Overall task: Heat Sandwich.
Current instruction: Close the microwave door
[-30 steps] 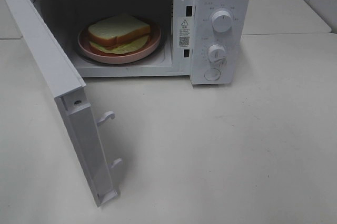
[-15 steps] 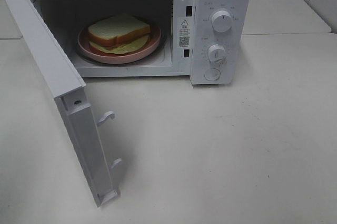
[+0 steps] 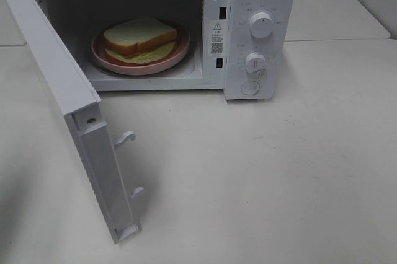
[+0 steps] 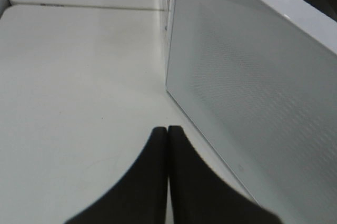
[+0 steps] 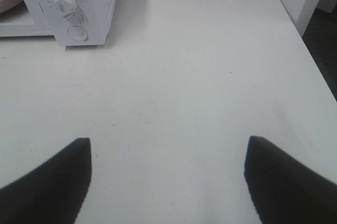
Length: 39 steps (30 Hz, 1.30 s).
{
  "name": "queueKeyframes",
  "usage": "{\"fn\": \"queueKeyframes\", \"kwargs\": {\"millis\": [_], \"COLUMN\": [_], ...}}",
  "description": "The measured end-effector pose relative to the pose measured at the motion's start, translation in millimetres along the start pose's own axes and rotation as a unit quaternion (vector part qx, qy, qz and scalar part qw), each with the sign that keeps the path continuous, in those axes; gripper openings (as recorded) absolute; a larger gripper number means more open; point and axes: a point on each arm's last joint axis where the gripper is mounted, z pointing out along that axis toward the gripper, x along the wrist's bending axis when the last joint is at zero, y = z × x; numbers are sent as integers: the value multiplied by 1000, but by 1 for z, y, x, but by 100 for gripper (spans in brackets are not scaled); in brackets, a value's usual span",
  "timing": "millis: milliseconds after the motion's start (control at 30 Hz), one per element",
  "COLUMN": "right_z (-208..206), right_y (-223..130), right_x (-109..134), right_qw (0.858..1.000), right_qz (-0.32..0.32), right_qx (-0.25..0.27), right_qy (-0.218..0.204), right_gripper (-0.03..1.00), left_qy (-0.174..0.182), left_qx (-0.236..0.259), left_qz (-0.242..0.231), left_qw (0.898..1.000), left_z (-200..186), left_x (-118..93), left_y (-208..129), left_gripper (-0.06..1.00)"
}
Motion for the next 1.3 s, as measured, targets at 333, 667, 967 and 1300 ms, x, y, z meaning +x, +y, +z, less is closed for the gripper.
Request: {"fn": "queueKeyframes", "kwargs": {"millis": [333,667,967,1300], "right_z": [0,0,0,0], "right_y": [0,0,0,0], "right_x": [0,0,0,0], "right_qw": [1000,1000,1000,1000], "right_qz": [0,0,0,0], "right_qx": [0,0,0,0], "right_qy": [0,0,0,0], "right_gripper": [75,75,75,75], "left_qy": [27,30,-30,-110], "left_qx": [-75,-147,-149,-125], "left_qz": [3,36,74,78], "left_qw": [997,988,986,983], "left_z": [40,75,106,139], "left_x": [8,11,2,-19], "left_y": [-15,-24,-35,-48], "left_gripper": [0,0,0,0]}}
